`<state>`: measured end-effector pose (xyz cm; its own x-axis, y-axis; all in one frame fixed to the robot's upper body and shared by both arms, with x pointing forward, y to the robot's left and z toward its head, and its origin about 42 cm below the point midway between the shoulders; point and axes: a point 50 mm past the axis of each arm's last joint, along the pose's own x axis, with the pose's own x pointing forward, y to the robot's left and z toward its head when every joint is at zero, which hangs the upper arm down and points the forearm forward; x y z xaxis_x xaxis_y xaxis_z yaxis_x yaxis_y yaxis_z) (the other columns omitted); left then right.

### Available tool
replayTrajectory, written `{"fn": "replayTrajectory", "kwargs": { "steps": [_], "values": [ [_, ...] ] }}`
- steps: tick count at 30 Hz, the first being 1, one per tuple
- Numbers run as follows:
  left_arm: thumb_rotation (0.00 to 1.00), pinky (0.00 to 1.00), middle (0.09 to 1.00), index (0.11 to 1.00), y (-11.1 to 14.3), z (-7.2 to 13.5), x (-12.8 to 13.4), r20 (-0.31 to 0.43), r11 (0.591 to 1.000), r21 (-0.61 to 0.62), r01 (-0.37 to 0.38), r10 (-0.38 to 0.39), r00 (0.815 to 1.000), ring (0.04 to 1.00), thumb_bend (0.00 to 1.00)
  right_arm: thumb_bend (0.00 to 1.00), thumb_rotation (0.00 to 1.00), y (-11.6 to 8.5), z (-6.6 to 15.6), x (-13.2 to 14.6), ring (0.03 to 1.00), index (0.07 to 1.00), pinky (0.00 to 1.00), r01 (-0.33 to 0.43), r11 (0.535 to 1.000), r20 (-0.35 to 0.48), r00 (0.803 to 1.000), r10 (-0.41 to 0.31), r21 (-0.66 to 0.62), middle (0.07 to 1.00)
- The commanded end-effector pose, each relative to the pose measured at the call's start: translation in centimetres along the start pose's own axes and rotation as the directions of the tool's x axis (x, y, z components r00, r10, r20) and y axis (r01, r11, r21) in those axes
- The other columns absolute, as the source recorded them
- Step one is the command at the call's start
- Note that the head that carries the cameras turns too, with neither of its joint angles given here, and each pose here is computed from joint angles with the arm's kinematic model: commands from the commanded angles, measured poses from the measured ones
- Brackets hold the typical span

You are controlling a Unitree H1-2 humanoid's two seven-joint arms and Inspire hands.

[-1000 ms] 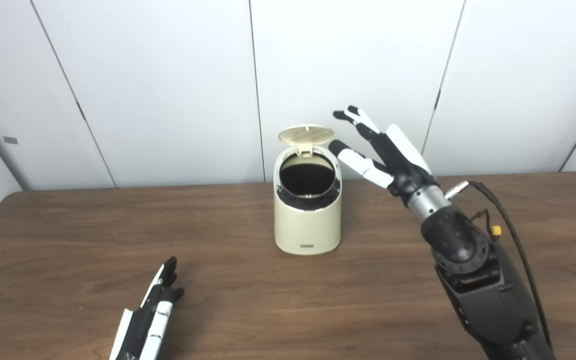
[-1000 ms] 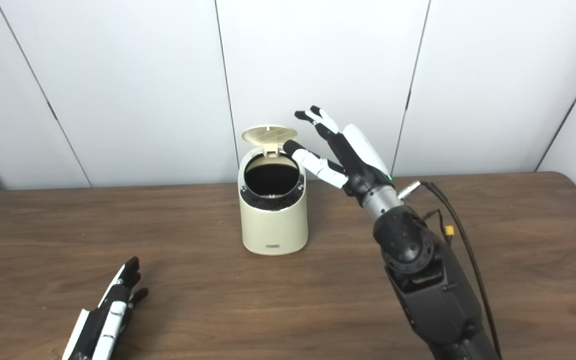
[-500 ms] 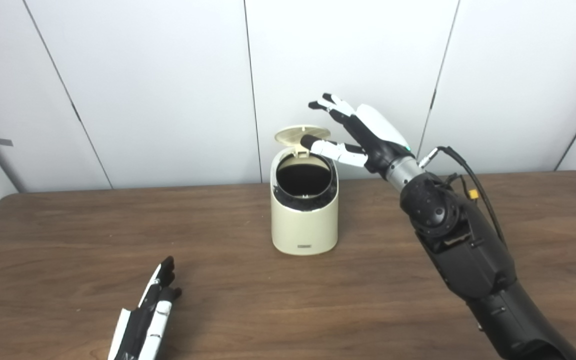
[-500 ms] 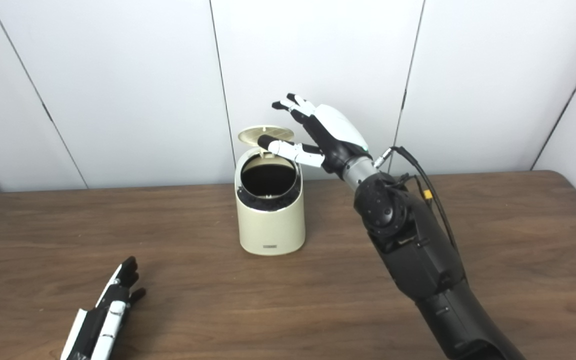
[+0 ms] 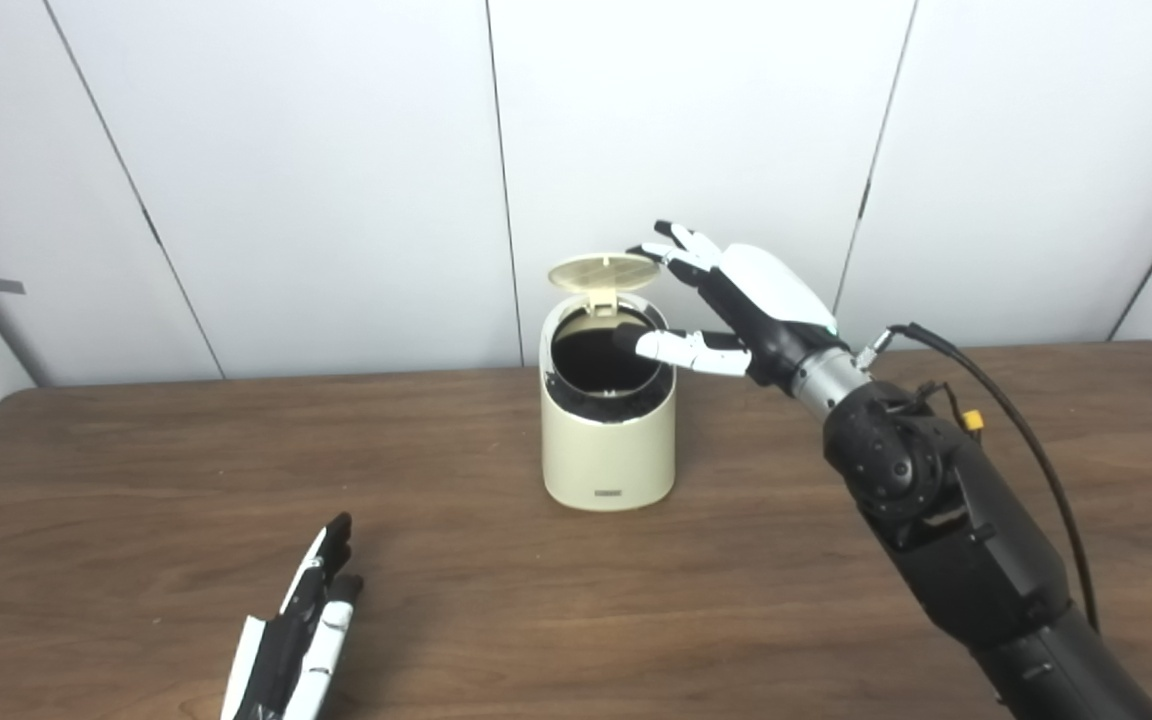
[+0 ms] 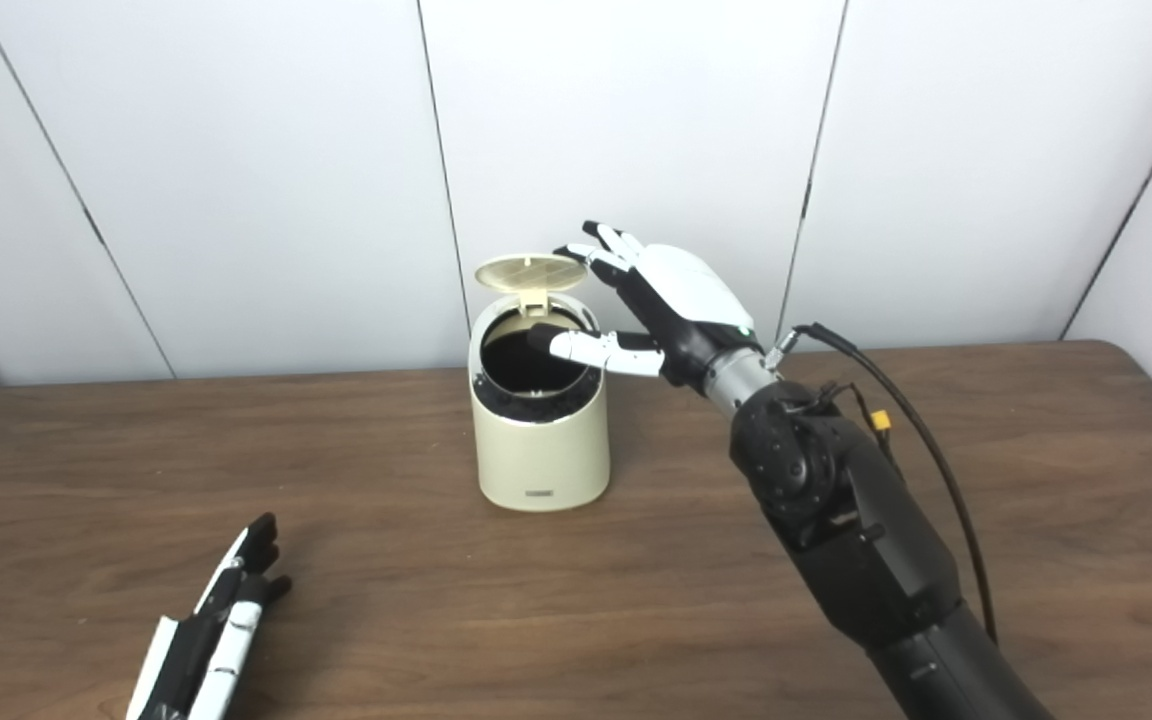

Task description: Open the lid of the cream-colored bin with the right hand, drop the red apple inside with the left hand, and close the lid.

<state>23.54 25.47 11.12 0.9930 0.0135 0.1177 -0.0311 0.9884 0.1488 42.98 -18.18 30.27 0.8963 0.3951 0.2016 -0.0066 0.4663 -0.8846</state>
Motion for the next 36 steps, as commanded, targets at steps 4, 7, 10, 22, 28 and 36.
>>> {"fn": "replayTrajectory", "kwargs": {
  "steps": [4, 7, 10, 22, 28, 36],
  "values": [
    [0.87, 0.94, 0.969, 0.976, -0.7, -0.5, -0.2, 0.01, 1.0, -0.007, -0.016, 0.017, 1.0, 0.964, 0.56, 0.51, 0.92, -2.5, 1.3, -0.1, 1.0, 0.833, 0.95, 0.061, 0.996, 0.056, 0.997, -0.058, -0.061, 0.992],
    [0.87, 0.94, 0.967, 0.977, -0.8, -0.7, -0.1, 0.006, 1.0, -0.01, -0.019, 0.019, 1.0, 0.961, 0.56, 0.5, 0.92, -2.6, 1.3, -0.7, 1.0, 0.811, 0.95, 0.054, 0.995, 0.058, 0.997, -0.049, -0.087, 0.985],
    [0.86, 0.95, 0.97, 0.98, -0.9, -0.8, 0.1, 0.006, 1.0, -0.027, -0.015, 0.015, 1.0, 0.963, 0.55, 0.5, 0.93, -2.4, 1.3, -1.0, 1.0, 0.803, 0.96, 0.036, 0.994, 0.054, 0.998, -0.031, -0.098, 0.984],
    [0.85, 0.93, 0.965, 0.982, -0.9, -1.0, 0.3, 0.004, 0.999, -0.021, -0.042, 0.042, 0.999, 0.954, 0.57, 0.5, 0.84, -0.6, 2.2, -2.5, 1.0, 0.784, 1.0, -0.02, 0.985, 0.094, 0.995, 0.036, -0.172, 0.973],
    [0.84, 0.92, 0.961, 0.983, -0.9, -0.8, 0.3, 0.01, 0.999, -0.03, -0.043, 0.043, 0.999, 0.945, 0.57, 0.49, 0.82, 0.4, 2.2, -3.1, 1.0, 0.781, 1.0, -0.048, 0.972, 0.099, 0.992, 0.072, -0.231, 0.968],
    [0.84, 0.9, 0.957, 0.978, -1.0, -0.7, 0.2, 0.011, 0.999, -0.026, -0.047, 0.048, 0.999, 0.941, 0.58, 0.54, 0.88, 1.9, 2.4, -3.7, 1.0, 0.787, 1.0, -0.065, 0.938, 0.128, 0.985, 0.115, -0.342, 0.967]
  ]
}}
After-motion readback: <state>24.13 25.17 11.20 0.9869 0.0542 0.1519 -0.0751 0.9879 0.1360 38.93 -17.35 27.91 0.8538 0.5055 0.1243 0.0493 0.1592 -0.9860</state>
